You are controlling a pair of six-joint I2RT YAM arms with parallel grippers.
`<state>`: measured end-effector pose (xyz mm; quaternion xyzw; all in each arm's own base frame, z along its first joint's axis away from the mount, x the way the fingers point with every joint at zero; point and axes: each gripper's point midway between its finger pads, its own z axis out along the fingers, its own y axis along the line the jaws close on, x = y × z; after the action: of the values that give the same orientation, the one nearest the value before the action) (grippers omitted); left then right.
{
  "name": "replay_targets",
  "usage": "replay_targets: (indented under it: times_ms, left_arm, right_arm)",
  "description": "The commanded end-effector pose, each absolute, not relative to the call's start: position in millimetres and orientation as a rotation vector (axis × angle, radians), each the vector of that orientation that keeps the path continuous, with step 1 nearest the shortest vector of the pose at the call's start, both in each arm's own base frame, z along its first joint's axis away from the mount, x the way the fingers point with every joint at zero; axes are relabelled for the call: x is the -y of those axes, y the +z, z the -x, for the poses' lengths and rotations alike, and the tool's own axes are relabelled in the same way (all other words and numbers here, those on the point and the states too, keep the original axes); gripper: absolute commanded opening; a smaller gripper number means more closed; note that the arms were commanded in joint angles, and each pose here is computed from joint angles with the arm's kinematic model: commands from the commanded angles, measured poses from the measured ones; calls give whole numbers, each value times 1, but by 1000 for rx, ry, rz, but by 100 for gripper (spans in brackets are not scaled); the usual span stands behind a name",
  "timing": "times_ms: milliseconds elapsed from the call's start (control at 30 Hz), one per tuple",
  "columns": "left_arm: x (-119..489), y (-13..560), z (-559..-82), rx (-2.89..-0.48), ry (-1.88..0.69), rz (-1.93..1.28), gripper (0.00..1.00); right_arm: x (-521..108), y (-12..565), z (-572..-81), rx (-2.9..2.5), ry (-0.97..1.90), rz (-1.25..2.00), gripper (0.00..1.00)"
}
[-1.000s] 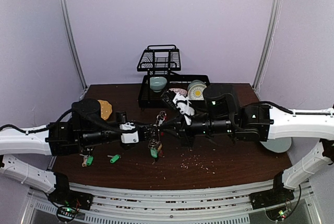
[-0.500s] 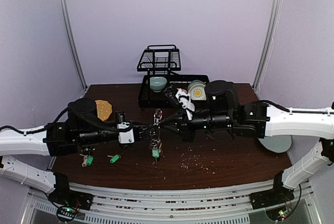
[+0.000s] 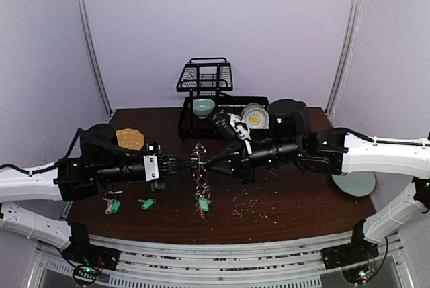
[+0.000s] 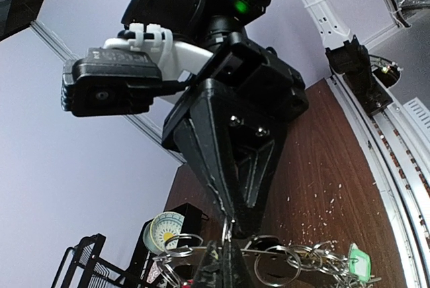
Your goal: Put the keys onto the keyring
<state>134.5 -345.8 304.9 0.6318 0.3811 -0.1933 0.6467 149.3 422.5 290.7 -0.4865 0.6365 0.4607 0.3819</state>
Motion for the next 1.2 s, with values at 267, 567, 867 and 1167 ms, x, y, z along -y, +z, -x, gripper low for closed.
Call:
replay_targets:
  times_ms: [267,567,867,1167]
  left_arm:
    - [351,367,-112,-733,-767,-1203,0]
    - [352,368,-119,-766,-748,-1188,0]
    - [351,375,-121,-775,-788,-1134,0]
    - [349,373,-122,-788,-779,-1131,0]
  right_arm:
    - [-418,342,-142,-1410,1203,1223,6]
    - [-387,359,-145,-1336,1055,1166,41]
    - [-401,368,-130,-1192,1080,1250,36]
    - [-413,366,-130,-1178,1097,1260,25]
